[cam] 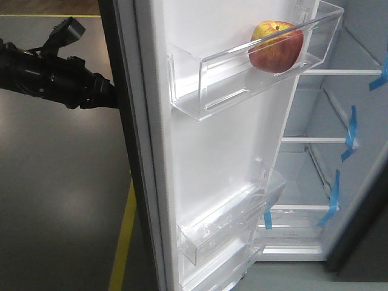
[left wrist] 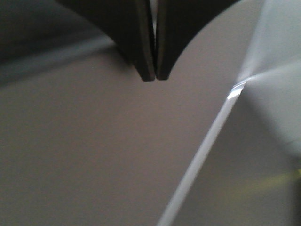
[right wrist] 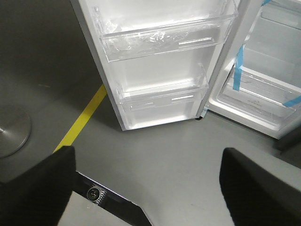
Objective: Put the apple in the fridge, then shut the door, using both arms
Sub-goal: 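Reach the left gripper toward the outer edge of the fridge door, then push the fridge door closed with the left gripper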
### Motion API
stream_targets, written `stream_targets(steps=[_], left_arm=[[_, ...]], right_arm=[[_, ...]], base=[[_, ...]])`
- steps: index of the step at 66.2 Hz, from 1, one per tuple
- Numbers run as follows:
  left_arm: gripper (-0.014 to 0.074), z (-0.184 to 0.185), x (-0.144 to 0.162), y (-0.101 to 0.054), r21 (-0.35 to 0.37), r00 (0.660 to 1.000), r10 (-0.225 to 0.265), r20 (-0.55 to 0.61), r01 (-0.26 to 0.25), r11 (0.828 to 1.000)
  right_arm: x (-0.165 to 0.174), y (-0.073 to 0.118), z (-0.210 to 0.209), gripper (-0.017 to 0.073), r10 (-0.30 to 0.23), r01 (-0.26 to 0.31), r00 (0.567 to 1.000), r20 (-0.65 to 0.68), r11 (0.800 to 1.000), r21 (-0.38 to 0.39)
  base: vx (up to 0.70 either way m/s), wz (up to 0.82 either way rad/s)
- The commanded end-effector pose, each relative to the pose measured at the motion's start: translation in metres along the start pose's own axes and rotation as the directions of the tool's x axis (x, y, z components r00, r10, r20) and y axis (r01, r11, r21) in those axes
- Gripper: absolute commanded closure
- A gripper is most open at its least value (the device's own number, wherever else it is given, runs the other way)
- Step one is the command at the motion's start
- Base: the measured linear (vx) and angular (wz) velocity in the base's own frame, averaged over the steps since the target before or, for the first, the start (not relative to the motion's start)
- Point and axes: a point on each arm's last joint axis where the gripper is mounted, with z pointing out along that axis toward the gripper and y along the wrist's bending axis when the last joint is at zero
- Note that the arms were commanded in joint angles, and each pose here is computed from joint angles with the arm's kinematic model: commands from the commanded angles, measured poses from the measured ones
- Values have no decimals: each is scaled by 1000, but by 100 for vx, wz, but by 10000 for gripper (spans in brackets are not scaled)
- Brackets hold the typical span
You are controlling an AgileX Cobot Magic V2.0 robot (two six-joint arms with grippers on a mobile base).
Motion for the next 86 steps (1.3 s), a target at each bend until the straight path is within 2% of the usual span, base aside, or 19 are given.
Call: stream_targets(steps=[1,8,22,29,37,45,54,72,86], left_arm=[[599,-16,-13,-36,157,996,33,78,-45,987],[599,-12,-11,-45,213,997,50,54,-61,975],[599,4,-8,-66,263,995,95,22,-98,960],[599,14,-6,-78,291,990,142,13,-139,947],[599,24,-4,-91,309,987,162,6,-156,938],[599,36,-3,-106,320,979,201,14,-195,927],[599,50,-1,-123,315,974,225,35,-224,922],[599,76,1,-156,273,963,250,104,-269,924],[599,94,2,-183,212,948,261,185,-297,931]], right_arm=[[-6,0,-4,-31,-3,3,1000,27,1000,3],[-6,0,-4,-31,-3,3,1000,27,1000,3],[-6,0,-4,-31,-3,3,1000,27,1000,3],[-6,0,-4,-31,-3,3,1000,27,1000,3],[-6,0,-4,-31,-3,3,1000,27,1000,3],[-7,0,-4,-31,-3,3,1000,28,1000,3],[-7,0,-4,-31,-3,3,1000,28,1000,3],[-7,0,-4,-31,-3,3,1000,28,1000,3],[-7,0,-4,-31,-3,3,1000,28,1000,3]], base=[[0,0],[0,0],[0,0],[0,0],[0,0],[0,0],[0,0],[0,0],[0,0]])
